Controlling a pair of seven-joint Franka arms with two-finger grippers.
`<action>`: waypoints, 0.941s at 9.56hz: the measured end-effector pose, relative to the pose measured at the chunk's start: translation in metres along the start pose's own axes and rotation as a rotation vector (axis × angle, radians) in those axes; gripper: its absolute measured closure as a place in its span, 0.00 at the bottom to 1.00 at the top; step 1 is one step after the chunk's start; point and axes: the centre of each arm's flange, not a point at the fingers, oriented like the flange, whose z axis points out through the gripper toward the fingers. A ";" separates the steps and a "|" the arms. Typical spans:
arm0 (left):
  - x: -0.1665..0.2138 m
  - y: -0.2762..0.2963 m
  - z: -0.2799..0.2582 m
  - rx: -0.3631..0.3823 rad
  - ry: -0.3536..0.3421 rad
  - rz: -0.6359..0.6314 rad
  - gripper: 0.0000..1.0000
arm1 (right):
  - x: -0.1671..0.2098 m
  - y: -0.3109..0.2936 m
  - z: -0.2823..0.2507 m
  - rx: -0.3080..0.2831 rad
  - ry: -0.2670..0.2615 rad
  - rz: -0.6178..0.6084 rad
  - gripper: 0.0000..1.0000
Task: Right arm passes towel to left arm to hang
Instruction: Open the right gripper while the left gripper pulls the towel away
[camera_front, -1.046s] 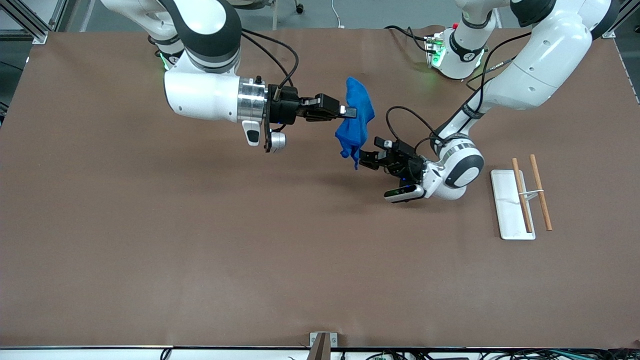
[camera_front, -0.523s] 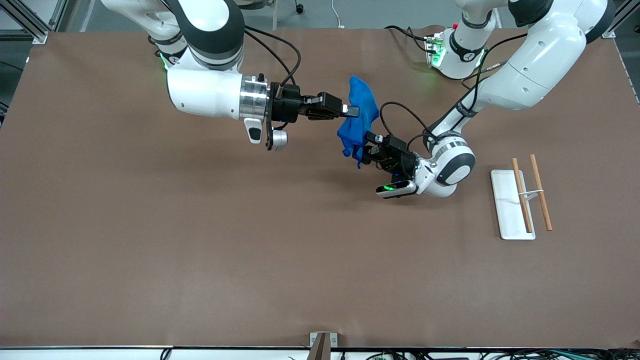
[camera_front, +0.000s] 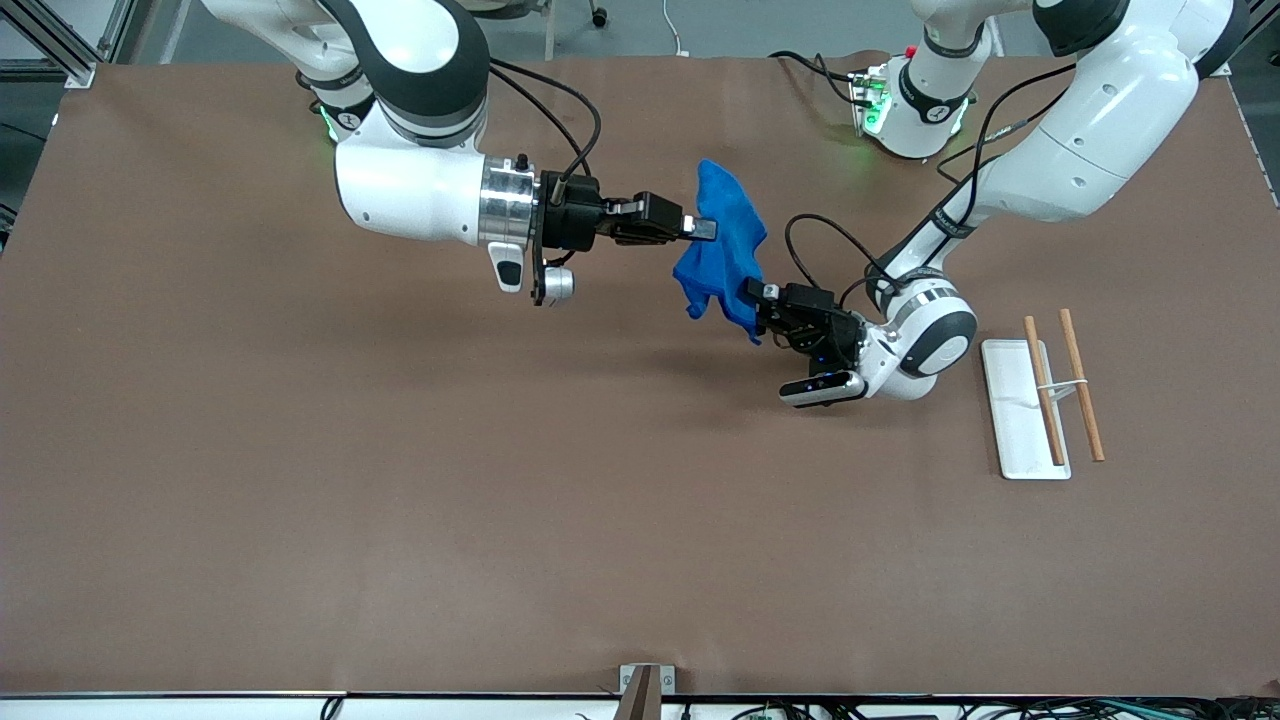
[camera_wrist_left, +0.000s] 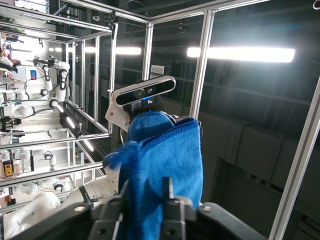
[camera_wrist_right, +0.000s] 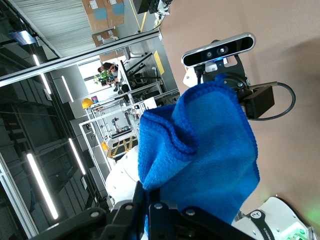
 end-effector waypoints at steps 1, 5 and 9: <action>0.000 0.002 0.001 -0.001 -0.003 0.003 0.96 | 0.001 0.000 0.000 0.000 0.001 0.001 0.94; 0.006 0.019 -0.002 0.005 -0.001 0.031 0.96 | 0.012 0.025 -0.007 -0.049 0.007 0.008 0.50; 0.052 0.105 -0.022 0.167 0.118 -0.048 0.96 | 0.062 0.064 -0.099 -0.405 0.073 -0.205 0.00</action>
